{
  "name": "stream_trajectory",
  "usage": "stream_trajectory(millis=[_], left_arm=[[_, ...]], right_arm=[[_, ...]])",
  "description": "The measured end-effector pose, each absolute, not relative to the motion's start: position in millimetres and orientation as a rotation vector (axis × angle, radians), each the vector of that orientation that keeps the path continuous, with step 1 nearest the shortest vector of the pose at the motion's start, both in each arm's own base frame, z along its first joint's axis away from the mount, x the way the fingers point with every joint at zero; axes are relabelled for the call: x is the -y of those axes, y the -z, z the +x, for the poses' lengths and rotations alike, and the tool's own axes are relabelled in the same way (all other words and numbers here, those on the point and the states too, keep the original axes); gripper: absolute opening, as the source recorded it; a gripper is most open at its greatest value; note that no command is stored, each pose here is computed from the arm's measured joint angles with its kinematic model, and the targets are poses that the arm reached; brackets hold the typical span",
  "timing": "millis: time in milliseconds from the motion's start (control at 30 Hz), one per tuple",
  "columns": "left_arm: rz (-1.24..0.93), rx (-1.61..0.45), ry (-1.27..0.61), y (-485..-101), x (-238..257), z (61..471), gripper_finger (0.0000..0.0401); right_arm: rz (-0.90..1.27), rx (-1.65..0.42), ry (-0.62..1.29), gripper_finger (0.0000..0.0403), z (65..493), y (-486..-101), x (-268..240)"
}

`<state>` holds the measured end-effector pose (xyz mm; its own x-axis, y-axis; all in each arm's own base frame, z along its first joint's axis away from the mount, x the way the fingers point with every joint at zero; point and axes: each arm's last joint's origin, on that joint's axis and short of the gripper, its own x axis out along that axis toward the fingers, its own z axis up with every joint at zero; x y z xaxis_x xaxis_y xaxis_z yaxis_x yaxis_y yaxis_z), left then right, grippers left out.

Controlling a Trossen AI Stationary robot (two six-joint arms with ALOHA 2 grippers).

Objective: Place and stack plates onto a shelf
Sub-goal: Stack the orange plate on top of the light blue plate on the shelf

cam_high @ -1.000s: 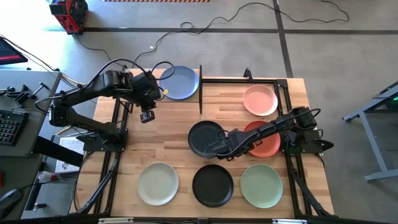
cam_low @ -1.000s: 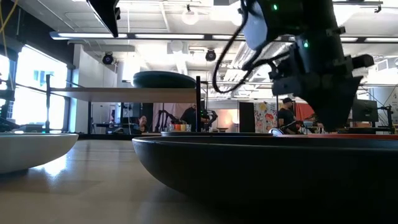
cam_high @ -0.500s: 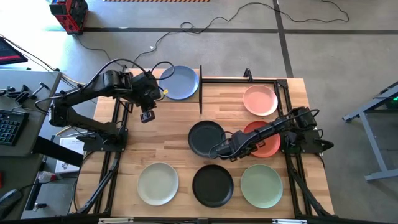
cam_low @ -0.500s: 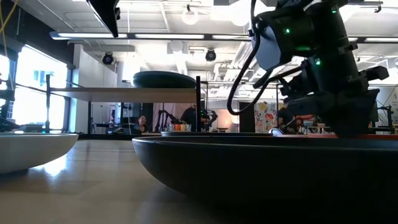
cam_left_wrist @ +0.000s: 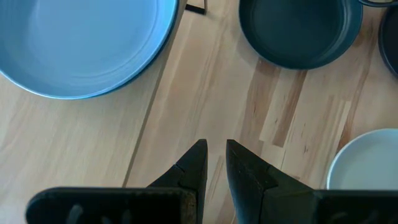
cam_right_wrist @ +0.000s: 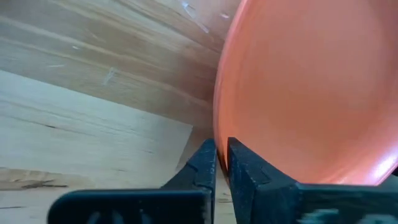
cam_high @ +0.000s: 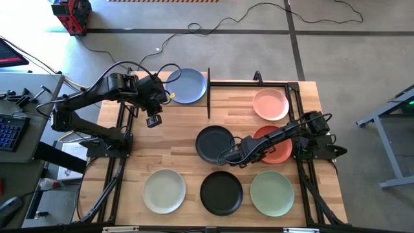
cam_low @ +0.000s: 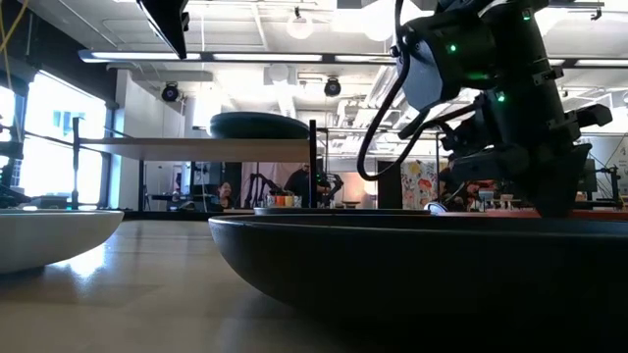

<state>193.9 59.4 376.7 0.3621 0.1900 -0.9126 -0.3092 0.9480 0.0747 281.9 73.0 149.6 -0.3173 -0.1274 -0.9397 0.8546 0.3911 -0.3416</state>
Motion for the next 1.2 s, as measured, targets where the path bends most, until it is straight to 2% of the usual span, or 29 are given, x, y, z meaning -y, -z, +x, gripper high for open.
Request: stream_trajectory(millis=[633,900,1200], left_arm=[[-0.117,-1.157,-0.325,-376.7,-59.5,193.9,0.0049],[-0.145,-1.152,-0.345,-376.7,-59.6,193.9,0.0049],[-0.200,-1.141,-0.411,-376.6,-60.3,193.6,0.0049]], right_arm=[[0.581,-1.516,1.084,0.0000,306.0,-209.6,-83.6],[0.437,-1.461,0.900,0.0000,317.9,-250.8,-95.8],[0.251,-1.302,0.775,0.0000,329.9,-307.4,-91.0]])
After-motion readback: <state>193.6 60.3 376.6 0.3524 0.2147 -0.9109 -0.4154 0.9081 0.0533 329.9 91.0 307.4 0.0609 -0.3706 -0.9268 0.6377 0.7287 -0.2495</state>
